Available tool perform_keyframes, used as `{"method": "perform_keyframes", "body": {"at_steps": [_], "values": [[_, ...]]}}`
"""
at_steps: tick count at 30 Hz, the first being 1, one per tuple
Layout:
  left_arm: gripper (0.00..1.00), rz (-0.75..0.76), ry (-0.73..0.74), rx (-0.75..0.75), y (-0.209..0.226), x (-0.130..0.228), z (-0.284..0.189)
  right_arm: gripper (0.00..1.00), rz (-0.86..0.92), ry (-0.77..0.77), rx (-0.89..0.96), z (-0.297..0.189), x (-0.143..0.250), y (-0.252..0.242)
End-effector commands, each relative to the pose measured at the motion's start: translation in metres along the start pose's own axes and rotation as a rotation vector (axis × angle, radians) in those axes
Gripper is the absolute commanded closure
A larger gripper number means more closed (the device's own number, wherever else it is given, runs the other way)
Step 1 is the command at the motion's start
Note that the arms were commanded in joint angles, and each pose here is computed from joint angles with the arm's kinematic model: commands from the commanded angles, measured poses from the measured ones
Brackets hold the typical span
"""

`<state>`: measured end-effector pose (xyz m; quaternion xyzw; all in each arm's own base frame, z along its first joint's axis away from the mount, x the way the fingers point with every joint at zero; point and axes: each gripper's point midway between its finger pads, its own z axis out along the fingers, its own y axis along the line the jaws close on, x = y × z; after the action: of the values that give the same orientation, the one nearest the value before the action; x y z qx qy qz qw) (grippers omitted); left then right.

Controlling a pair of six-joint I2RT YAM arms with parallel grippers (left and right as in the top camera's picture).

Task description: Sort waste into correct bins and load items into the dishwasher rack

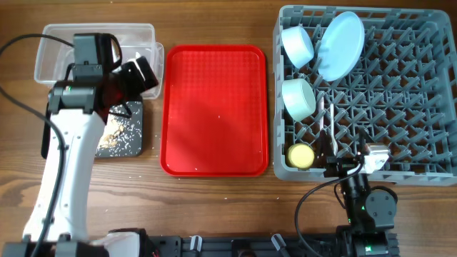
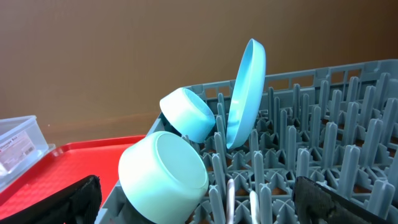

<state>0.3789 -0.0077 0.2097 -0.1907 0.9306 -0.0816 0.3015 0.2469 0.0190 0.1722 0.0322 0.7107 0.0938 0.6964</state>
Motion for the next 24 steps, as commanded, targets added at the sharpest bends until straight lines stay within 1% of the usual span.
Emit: {"method": "perform_keyframes", "body": {"at_steps": [1,5,6,13,17,22,24], "values": [[0.00,0.020,-0.212,0.092,-0.012,-0.020,-0.043,0.00,0.012,-0.002,-0.019,0.000,-0.001,0.003],[0.00,0.024,-0.389,0.168,-0.011,-0.017,-0.069,0.00,0.012,-0.002,-0.019,0.000,-0.001,0.003],[0.00,0.024,-0.441,0.190,-0.008,-0.012,-0.076,0.00,0.011,-0.002,-0.019,0.000,-0.001,0.003],[0.00,0.015,-0.685,0.270,0.016,0.022,-0.102,0.00,0.012,-0.002,-0.019,0.000,-0.001,0.003],[0.00,0.016,-0.778,0.302,0.027,0.044,-0.105,0.00,0.012,-0.002,-0.019,0.000,-0.001,0.003],[0.00,0.017,-0.889,0.341,0.040,0.069,-0.097,0.00,0.012,-0.002,-0.019,0.000,-0.001,0.003],[0.00,0.018,-0.916,0.352,0.042,0.073,-0.095,0.00,0.012,-0.002,-0.019,0.000,-0.001,0.003]]}}
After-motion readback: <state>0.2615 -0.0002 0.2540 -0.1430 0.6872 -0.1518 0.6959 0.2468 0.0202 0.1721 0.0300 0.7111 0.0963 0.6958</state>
